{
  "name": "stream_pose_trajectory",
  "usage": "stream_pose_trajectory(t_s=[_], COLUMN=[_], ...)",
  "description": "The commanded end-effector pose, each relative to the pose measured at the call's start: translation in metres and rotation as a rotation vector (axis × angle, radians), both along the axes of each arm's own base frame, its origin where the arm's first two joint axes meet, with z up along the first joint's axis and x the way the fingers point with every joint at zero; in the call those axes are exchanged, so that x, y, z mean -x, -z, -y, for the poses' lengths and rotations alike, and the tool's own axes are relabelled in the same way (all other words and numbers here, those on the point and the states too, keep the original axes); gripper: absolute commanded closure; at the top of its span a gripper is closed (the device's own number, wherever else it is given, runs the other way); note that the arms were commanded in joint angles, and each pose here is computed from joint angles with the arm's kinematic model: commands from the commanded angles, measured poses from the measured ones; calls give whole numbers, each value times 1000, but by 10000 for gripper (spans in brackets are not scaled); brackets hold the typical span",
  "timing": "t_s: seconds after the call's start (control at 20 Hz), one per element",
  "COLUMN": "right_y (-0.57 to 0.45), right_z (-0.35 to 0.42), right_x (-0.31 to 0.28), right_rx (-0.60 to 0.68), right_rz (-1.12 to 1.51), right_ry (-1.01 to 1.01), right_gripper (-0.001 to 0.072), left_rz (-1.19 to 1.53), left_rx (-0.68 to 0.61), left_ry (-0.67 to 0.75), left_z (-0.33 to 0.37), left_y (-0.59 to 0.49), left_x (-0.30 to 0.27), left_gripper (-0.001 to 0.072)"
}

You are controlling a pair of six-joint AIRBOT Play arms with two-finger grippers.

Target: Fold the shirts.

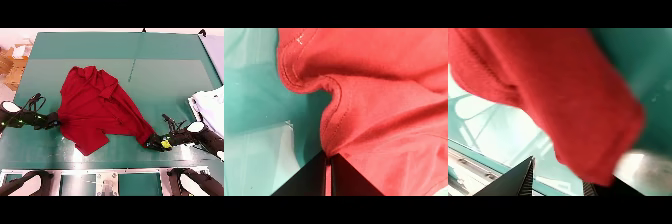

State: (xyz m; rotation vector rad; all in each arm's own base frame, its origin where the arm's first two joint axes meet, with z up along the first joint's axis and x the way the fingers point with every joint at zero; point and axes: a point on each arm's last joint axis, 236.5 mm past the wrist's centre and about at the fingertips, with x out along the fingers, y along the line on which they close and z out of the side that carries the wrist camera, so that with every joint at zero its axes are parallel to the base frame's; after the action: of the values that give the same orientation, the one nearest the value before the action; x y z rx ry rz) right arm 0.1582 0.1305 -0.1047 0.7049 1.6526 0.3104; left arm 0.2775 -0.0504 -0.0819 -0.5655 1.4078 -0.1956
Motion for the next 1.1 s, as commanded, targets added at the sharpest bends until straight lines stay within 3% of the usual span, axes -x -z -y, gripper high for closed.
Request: stream_pose_trajectory(t_s=[0.0,0.15,0.2,0.5,0.65,0.8,0.95,1.05], right_y=[8,4,0,-117,-186,-208,-149,-105], right_z=[-3,-7,-12,-65,-36,46,128,138], right_x=[-16,-27,-30,-79,-142,-194,-186,-165], right_rx=[25,4,-23,-383,-355,-186,-18,-19], right_rz=[68,101,113,299,539,698,552,433], right_ry=[44,76,79,64,111,293,482,540], right_gripper=[404,678,698,699,699,700,700,700], left_rz=[-3,-1,-2,3,-3,-6,-4,-2], left_rx=[3,3,3,-1,3,-4,-10,-11], left_ry=[4,12,12,25,36,50,50,48], left_z=[0,1,1,1,2,1,0,-1], left_y=[0,0,0,0,0,1,1,1], left_x=[1,1,1,2,4,6,6,5], left_gripper=[684,684,684,684,684,684,684,684])
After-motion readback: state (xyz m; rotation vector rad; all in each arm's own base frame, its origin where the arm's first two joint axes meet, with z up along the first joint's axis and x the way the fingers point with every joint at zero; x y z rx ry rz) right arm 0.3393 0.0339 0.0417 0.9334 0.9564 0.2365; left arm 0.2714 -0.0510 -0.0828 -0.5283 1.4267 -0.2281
